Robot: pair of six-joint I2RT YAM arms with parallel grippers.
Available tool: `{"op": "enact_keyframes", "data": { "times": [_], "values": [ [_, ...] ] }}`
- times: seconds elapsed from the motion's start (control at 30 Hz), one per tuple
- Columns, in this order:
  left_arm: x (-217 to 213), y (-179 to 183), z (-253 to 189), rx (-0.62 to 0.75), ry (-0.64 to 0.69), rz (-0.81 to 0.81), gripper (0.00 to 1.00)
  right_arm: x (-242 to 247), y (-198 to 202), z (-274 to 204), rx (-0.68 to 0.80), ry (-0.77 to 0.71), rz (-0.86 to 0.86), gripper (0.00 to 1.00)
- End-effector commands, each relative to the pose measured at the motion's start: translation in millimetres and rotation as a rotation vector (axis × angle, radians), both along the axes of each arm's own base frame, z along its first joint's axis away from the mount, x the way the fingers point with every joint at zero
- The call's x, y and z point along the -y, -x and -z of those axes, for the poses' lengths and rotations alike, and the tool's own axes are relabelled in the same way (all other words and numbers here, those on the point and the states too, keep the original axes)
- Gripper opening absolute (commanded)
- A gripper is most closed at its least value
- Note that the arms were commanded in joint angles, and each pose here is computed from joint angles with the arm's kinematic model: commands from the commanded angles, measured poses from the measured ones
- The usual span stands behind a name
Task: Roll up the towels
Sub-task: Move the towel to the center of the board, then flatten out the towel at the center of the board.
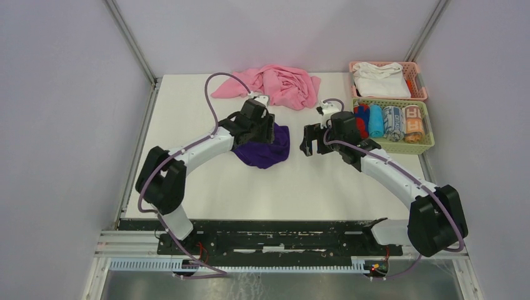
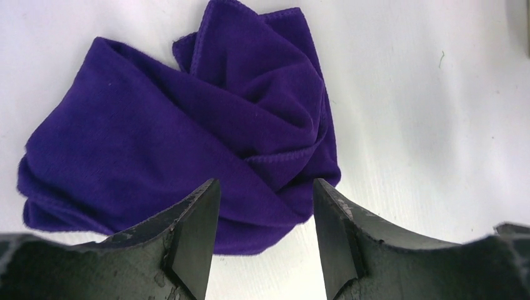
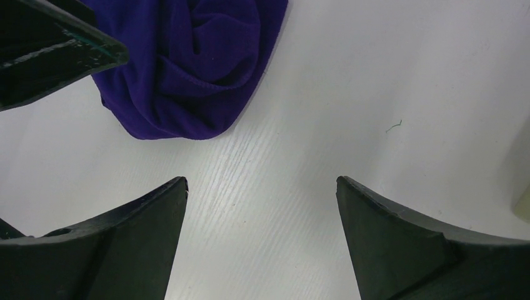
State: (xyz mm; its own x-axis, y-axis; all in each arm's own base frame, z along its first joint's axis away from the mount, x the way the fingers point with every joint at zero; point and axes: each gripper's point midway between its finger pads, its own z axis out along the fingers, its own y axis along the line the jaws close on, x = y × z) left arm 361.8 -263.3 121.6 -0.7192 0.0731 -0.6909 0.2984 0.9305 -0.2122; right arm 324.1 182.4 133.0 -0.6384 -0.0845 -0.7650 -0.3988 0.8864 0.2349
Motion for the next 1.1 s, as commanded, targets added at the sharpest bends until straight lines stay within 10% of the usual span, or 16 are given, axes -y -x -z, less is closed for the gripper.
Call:
{"op": "enact_keyframes", "data": {
  "times": [0.0,0.5,0.63,0.77,1.07],
  "values": [
    [19.6,-16.3,-4.1,-0.008,0.045,-0.029,0.63,0.0,-6.1,-3.7,0.036,0.008,0.003,0.96],
    [6.6,-10.8,65.7,-0.170,-0.042,-0.184,0.52,-14.1,-5.5,8.8,-0.014,-0.031,-0.042,0.94],
    [6.2,-12.5,65.1,-0.163,-0.046,-0.188,0.28,-14.0,-5.9,8.4,-0.015,-0.029,-0.045,0.93],
    [6.8,-21.9,17.3,-0.070,-0.015,-0.169,0.04,-14.2,-5.9,7.3,-0.012,-0.028,-0.047,0.93],
    [-1.3,-22.6,-186.4,0.280,0.150,-0.102,0.03,-11.3,-5.2,1.7,0.008,-0.024,-0.039,0.93]
  ]
}}
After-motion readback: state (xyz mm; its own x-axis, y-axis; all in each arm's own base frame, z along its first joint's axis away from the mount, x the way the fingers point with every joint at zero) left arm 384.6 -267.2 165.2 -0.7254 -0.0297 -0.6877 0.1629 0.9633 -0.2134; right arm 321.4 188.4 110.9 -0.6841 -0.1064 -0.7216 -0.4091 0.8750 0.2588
